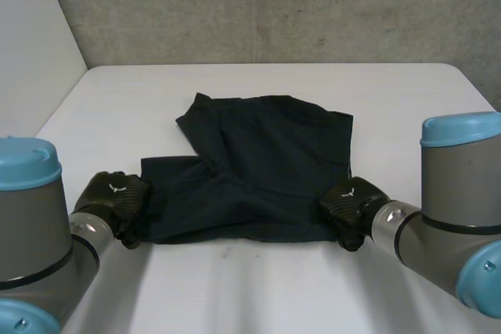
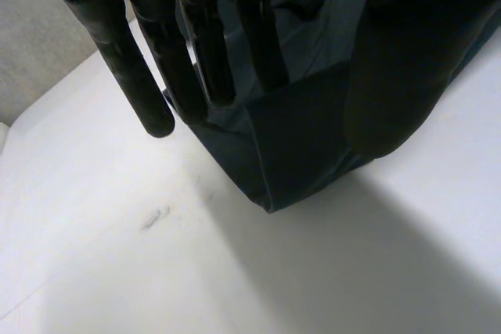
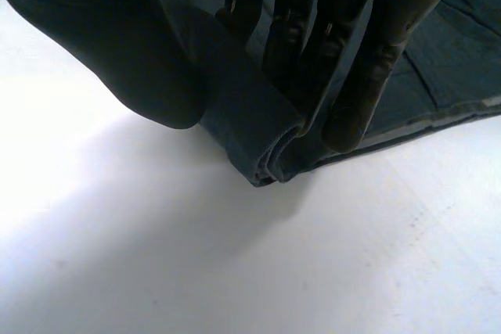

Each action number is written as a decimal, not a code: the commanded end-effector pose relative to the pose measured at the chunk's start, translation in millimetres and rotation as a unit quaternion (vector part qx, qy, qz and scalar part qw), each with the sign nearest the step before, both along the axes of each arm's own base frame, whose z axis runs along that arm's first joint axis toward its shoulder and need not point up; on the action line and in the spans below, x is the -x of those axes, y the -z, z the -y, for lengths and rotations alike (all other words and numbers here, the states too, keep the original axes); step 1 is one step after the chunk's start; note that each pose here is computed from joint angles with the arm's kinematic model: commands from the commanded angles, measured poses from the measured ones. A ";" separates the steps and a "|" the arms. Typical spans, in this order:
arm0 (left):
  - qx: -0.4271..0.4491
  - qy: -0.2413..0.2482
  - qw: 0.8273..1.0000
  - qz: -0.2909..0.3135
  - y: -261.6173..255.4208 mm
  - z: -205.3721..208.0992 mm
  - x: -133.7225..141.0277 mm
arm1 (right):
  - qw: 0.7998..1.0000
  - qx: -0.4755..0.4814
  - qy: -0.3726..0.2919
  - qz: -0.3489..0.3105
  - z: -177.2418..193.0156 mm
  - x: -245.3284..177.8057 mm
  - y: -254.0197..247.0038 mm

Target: Fold the shorts.

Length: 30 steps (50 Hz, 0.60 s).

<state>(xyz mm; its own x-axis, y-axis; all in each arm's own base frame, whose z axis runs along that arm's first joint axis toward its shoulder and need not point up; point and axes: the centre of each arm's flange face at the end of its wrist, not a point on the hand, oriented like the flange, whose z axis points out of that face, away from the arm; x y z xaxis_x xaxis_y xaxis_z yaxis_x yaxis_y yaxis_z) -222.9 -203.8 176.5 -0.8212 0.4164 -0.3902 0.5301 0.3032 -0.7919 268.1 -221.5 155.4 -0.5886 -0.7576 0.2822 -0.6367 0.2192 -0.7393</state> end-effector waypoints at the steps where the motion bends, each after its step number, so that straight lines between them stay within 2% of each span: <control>1: 0.050 0.003 0.998 -0.027 -10.1 6.7 -1.5 | 0.999 0.012 0.008 0.045 6.6 3.1 -1.0; 6: 0.064 0.018 0.996 -0.051 -15.8 9.9 -7.2 | 0.997 0.006 0.038 0.070 16.5 9.0 -1.8; 19: 0.014 0.098 0.988 -0.120 -2.6 7.2 -28.3 | 0.991 -0.011 0.070 0.110 21.5 9.8 -3.1; 30: 0.035 0.101 0.988 -0.113 3.2 21.7 -36.6 | 0.992 -0.018 0.067 0.109 18.8 9.2 -1.3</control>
